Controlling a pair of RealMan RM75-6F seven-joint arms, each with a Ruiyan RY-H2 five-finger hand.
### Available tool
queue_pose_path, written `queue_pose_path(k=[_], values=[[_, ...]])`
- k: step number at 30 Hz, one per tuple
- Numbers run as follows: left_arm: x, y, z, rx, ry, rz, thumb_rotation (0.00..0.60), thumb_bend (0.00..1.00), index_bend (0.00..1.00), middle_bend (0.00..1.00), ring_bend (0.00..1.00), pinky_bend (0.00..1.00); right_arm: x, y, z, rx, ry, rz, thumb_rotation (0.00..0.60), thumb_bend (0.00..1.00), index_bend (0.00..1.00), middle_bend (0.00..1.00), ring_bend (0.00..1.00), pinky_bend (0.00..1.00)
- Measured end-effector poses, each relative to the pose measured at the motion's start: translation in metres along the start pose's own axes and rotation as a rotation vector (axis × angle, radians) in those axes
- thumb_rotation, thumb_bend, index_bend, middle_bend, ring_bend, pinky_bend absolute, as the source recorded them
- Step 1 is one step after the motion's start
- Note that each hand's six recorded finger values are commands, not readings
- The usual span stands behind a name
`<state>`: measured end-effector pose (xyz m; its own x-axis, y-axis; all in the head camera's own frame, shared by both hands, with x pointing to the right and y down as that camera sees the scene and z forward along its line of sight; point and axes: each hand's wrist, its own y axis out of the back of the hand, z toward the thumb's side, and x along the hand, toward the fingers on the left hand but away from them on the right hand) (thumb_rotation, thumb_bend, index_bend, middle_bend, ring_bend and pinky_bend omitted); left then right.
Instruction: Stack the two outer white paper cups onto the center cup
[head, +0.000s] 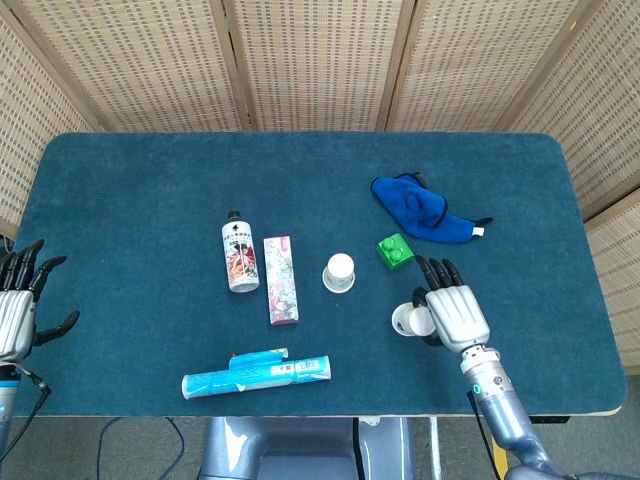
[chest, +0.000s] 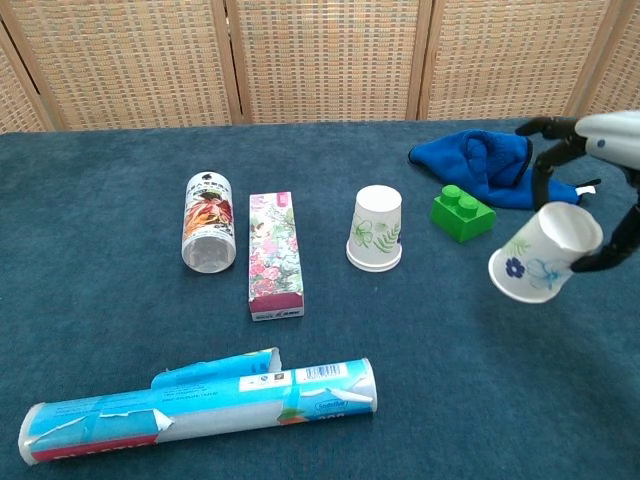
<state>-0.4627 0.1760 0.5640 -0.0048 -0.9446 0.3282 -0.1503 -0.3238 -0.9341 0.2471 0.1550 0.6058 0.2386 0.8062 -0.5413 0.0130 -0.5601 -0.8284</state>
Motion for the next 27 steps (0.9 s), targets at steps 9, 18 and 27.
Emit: queue_pose_path(k=[9,18,27], values=[[0.004,-0.004,-0.004,0.000,0.009,-0.020,0.600,0.25,0.18,0.00,0.00,0.00,-0.039,0.039,0.032,-0.014,0.067,-0.081,0.600,0.08,0.53,0.08,0.00,0.05],[0.008,-0.006,-0.010,-0.019,0.027,-0.036,0.600,0.25,0.18,0.00,0.00,0.00,-0.068,0.037,0.069,-0.044,0.105,-0.069,0.600,0.08,0.53,0.08,0.00,0.06],[0.010,-0.007,-0.016,-0.037,0.038,-0.050,0.600,0.25,0.18,0.00,0.00,0.00,-0.087,0.030,0.092,-0.044,0.128,-0.079,0.600,0.08,0.54,0.08,0.00,0.07]])
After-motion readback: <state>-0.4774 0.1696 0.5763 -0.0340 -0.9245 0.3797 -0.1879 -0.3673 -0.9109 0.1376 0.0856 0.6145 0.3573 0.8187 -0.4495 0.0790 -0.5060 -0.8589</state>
